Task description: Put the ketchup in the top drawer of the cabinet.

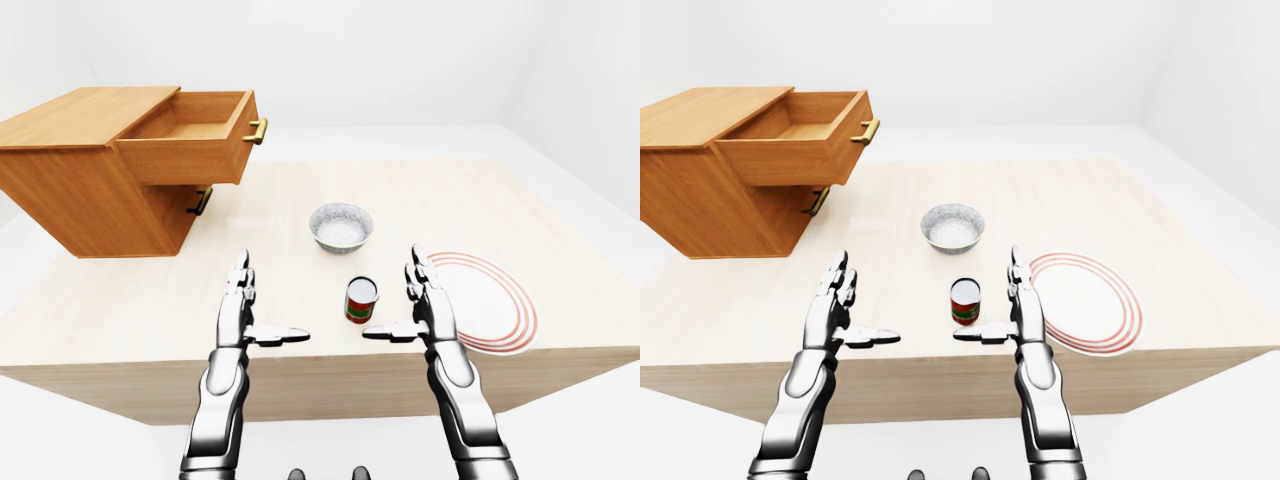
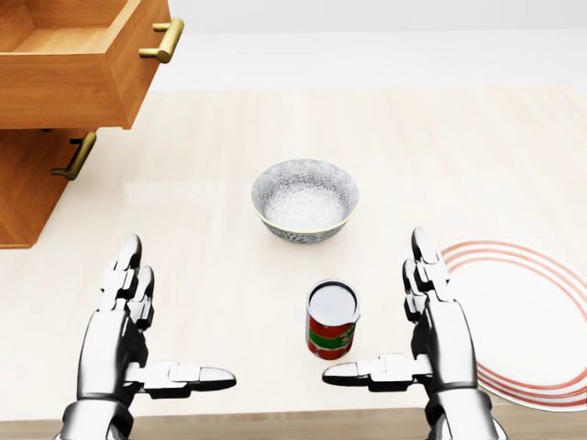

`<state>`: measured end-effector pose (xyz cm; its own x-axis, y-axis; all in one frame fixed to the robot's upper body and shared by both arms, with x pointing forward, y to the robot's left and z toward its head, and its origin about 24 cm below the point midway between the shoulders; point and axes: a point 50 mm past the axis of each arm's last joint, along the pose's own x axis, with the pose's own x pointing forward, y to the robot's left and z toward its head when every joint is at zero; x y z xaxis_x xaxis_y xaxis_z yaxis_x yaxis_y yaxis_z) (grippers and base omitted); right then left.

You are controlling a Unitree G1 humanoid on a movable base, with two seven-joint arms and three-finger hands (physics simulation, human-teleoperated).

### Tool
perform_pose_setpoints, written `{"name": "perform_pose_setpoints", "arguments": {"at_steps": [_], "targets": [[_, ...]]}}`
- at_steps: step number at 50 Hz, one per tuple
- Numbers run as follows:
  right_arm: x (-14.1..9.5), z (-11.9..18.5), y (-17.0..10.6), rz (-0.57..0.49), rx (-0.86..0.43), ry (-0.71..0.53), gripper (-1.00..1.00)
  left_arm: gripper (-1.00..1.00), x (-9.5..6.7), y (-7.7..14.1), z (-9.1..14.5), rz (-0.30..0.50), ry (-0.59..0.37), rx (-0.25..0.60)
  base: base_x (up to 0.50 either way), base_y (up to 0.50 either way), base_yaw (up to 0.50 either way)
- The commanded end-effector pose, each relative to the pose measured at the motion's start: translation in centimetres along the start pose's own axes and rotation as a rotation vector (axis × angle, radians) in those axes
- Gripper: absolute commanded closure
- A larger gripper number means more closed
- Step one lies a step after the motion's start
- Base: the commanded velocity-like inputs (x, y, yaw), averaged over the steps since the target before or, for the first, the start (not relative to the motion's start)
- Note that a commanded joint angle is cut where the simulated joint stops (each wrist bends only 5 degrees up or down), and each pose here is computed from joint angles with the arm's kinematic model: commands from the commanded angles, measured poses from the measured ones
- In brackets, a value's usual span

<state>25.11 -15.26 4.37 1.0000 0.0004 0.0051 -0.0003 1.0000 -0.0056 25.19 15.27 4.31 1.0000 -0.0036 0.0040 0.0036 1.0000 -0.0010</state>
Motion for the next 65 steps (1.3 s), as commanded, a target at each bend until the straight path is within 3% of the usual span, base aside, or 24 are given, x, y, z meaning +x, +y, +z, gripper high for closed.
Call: {"name": "perform_pose_setpoints", "arguments": {"at_steps": [1, 9, 11, 17, 24, 30, 37, 52, 65], "targets": [[-1.3, 1.6, -0.3, 0.009, -0.028, -0.032, -0.98, -1.00, -1.5, 0.5, 1.8, -0.024, -0.046, -0.005, 0.00, 0.00, 0.00], [-3.4, 4.2, 0.3, 0.021, -0.061, -0.129, -0.98, -1.00, -4.5, 0.6, 5.9, -0.046, -0.201, -0.025, 0.00, 0.00, 0.00], [-4.7, 5.9, 0.6, 0.024, -0.078, -0.196, -0.98, -1.00, -5.8, 1.0, 7.9, -0.044, -0.286, -0.038, 0.00, 0.00, 0.00], [-6.8, 8.0, 0.8, 0.028, -0.097, -0.277, -0.98, -1.00, -7.8, 2.1, 11.0, -0.028, -0.427, -0.046, 0.00, 0.00, 0.00], [-10.0, 10.6, 0.7, 0.022, -0.116, -0.358, -0.98, -1.00, -11.8, 3.7, 15.5, 0.007, -0.662, -0.042, 0.00, 0.00, 0.00], [-11.6, 11.7, 0.7, 0.016, -0.131, -0.376, -0.98, -1.00, -12.5, 4.8, 15.2, 0.002, -0.590, -0.121, 0.00, 0.00, 0.00], [-12.1, 11.9, 0.8, 0.013, -0.150, -0.377, -0.98, -1.00, -12.9, 5.3, 14.8, -0.002, -0.491, -0.154, 0.00, 0.00, 0.00], [-11.9, 11.6, 0.5, 0.049, -0.100, -0.365, -0.98, -1.00, -12.7, 5.3, 15.0, 0.005, -0.507, -0.153, 0.00, 0.00, 0.00], [-12.1, 11.4, 0.9, 0.079, -0.104, -0.349, -0.98, -1.00, -12.6, 5.3, 15.2, 0.008, -0.535, -0.155, 0.48, 0.00, 0.00]]}}
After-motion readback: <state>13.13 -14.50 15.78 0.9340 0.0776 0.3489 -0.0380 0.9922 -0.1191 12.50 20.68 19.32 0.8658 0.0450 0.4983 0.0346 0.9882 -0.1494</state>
